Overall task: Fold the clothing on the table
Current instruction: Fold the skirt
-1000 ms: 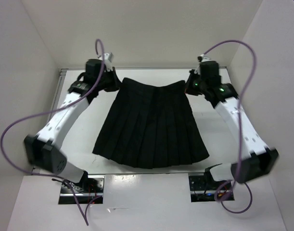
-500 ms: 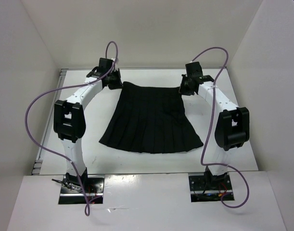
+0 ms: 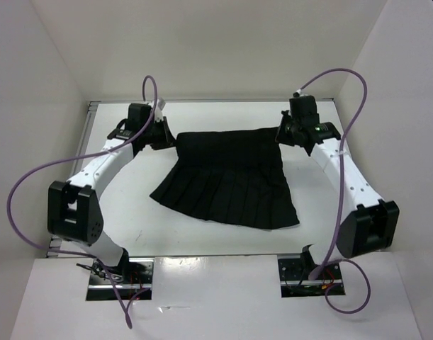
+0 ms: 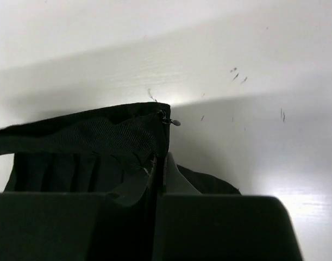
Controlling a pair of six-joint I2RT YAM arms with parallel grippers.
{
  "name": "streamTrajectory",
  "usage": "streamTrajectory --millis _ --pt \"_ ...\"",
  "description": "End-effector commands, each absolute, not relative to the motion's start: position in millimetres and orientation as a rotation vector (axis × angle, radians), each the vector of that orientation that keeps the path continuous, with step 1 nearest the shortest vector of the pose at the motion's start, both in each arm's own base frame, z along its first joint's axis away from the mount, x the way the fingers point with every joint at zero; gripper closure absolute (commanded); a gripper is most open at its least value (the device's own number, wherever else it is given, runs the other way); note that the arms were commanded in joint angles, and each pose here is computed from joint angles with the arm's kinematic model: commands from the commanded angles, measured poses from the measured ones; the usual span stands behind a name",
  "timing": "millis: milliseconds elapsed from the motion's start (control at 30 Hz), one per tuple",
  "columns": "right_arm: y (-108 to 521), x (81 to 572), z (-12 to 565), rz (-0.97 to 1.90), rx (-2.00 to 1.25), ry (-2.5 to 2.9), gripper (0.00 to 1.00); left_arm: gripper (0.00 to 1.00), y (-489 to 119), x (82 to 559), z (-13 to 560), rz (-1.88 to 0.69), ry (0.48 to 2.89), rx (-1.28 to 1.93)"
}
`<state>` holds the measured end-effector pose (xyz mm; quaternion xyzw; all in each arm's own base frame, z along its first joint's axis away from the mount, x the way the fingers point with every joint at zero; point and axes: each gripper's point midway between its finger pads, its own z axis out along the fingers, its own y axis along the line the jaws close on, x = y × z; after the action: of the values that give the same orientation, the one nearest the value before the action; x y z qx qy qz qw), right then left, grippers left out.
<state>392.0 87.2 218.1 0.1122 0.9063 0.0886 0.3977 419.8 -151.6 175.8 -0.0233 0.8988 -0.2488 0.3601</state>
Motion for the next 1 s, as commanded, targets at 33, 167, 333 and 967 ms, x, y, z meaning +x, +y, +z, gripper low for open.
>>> streamTrajectory --millis 33,167,333,967 --pt "75 349 221 0.184 0.318 2.349 1.0 1.0 -143 402 192 -0.641 2.251 -0.097" --pt "80 318 200 0.196 0.328 2.495 1.0 1.0 -147 380 185 -0.646 2.301 -0.084" --pt "105 263 167 0.219 0.305 2.711 1.0 1.0 -137 357 157 -0.577 2.406 -0.136" --pt "131 152 155 0.228 0.302 2.986 0.49 0.44 -153 226 160 -0.556 2.691 0.151"
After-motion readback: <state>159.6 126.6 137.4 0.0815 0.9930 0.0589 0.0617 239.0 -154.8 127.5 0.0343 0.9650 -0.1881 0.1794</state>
